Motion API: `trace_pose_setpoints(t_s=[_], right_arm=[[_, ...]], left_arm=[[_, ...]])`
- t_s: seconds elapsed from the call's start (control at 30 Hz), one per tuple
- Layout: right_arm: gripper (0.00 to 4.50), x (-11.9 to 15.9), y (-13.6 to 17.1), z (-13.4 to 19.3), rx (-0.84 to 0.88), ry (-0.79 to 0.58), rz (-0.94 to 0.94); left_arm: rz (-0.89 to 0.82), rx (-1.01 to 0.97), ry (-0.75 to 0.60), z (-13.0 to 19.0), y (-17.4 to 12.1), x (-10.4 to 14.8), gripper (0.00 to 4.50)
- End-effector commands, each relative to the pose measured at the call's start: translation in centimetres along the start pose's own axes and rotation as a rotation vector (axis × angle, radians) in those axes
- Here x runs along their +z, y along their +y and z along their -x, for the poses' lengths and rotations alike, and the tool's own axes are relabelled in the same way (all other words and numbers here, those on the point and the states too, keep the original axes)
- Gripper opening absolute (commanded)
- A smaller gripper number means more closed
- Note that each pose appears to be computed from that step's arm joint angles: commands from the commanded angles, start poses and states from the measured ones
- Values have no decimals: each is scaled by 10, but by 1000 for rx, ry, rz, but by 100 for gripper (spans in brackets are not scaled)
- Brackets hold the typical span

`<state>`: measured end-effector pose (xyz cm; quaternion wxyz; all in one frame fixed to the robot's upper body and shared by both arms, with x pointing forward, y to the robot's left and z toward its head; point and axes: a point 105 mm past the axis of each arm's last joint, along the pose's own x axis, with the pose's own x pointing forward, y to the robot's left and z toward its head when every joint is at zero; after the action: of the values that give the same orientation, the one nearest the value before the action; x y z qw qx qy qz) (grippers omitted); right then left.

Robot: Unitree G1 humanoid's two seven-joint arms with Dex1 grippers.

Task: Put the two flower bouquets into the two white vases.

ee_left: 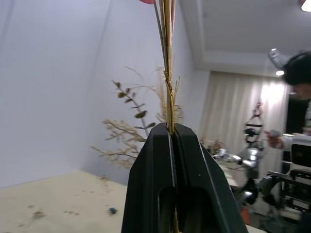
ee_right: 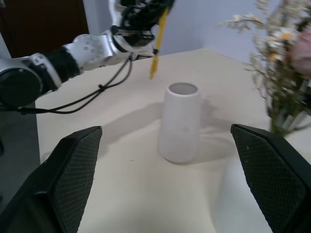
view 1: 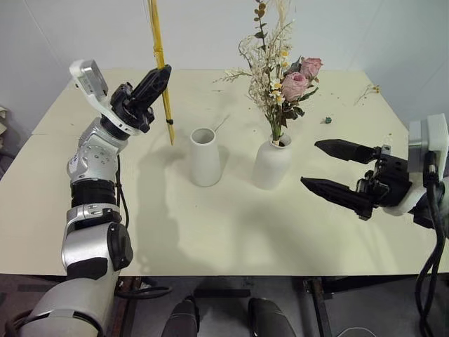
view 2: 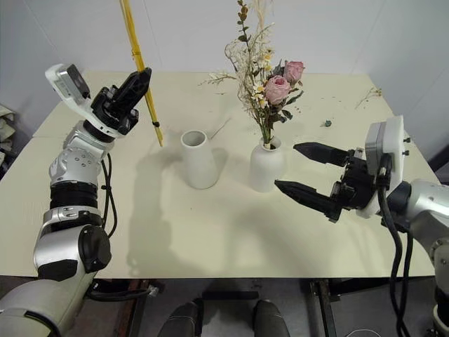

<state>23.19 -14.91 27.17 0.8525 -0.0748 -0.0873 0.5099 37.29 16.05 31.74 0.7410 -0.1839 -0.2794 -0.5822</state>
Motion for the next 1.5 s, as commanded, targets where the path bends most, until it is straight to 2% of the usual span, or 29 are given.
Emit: trace_pose_setpoints(t_s=[0.03, 0.27, 0.53, 0.77, 1.27, 1.5], right_arm=[[450, 14, 17, -3, -7, -67, 36], [450, 9, 35, -9, -38, -87, -11], [450, 8, 32, -8, -132, -76, -2], [450, 39, 34, -4, -156, -286, 70], [450, 32, 42, 0, -109, -208, 66], [450, 29, 43, 1, -117, -195, 59]], left_arm=[[-10, -103, -68, -15, -9, 17, 3], [-10, -141, -141, -29, -7, 17, 3], [41, -170, -188, -44, -3, 11, 3], [86, -155, -162, -47, 0, -8, 3], [61, -99, -119, -50, 6, -24, 3], [13, -27, -41, -47, 12, -39, 3]])
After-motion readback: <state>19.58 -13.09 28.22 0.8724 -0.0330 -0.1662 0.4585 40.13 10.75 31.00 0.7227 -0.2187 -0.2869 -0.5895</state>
